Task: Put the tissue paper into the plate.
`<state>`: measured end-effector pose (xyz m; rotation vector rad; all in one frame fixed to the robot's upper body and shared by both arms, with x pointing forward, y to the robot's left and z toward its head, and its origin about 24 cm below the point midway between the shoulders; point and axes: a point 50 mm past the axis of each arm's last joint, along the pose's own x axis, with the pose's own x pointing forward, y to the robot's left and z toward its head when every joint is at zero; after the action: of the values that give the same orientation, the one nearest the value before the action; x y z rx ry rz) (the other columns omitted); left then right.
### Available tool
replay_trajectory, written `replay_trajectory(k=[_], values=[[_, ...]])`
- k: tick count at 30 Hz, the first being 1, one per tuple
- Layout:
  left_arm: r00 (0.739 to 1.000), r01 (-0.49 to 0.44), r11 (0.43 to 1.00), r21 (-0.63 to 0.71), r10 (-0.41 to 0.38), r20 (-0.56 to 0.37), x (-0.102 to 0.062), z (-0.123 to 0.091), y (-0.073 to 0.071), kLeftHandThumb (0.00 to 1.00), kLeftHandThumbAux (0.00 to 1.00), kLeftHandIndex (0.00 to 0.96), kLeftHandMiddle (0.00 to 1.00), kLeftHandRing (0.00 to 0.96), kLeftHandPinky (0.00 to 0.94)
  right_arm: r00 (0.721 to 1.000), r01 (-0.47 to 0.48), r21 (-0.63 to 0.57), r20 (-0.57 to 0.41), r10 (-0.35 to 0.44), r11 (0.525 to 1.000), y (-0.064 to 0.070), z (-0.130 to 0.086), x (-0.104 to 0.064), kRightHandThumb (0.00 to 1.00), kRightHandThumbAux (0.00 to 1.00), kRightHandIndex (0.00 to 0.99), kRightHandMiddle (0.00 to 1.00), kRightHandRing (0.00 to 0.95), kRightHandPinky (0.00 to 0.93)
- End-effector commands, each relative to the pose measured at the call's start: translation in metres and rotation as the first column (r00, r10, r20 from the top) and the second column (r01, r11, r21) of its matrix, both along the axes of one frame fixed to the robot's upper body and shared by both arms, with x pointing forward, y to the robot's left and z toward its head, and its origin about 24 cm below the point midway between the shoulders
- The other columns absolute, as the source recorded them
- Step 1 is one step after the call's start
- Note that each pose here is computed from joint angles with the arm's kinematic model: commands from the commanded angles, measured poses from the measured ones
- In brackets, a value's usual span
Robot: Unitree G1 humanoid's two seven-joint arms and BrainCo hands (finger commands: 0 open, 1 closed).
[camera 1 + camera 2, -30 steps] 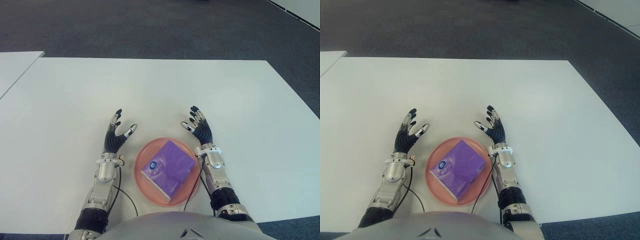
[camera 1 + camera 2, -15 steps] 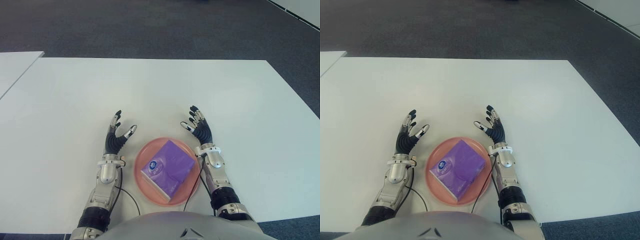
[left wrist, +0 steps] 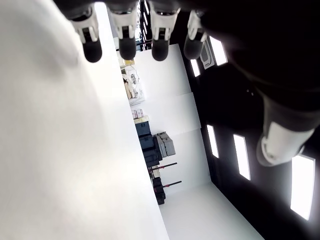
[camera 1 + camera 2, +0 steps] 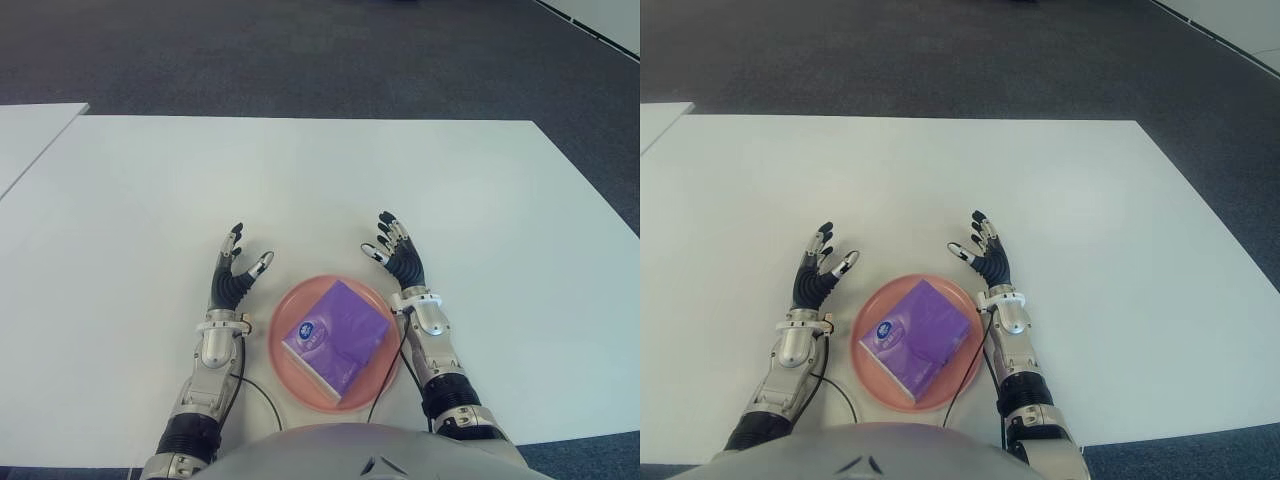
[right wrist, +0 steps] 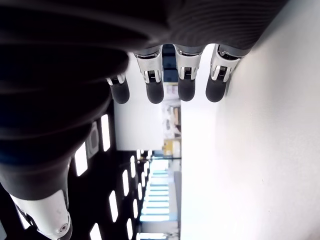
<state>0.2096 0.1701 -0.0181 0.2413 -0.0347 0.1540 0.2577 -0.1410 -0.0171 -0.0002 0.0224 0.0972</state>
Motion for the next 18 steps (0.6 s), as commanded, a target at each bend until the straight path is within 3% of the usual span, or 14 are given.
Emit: replay_trajectory(k=[1, 18], values=[[0.999, -0.023, 1.0, -0.007, 0.023, -0.038, -0.0023, -0.0071, -0.0001, 0.041, 0.554, 0.0, 0.0, 0.0, 0.0, 0.98, 0.022, -0.006, -0.2, -0.023, 1.0, -0.0055, -0.0368, -0.0259, 0.0, 0.713, 0.011, 0.001, 0.0, 0.0], [0.999, -0.001, 1.0, -0.026, 0.0, -0.047, -0.0041, -0.0095, -0.0034, 0.037, 0.543, 0.0, 0.0, 0.0, 0.0, 0.977, 0.053, -0.013, -0.206, -0.054, 0.999, -0.0057, -0.0376, -0.026, 0.0, 0.716, 0.009, 0.0, 0.0, 0.0]])
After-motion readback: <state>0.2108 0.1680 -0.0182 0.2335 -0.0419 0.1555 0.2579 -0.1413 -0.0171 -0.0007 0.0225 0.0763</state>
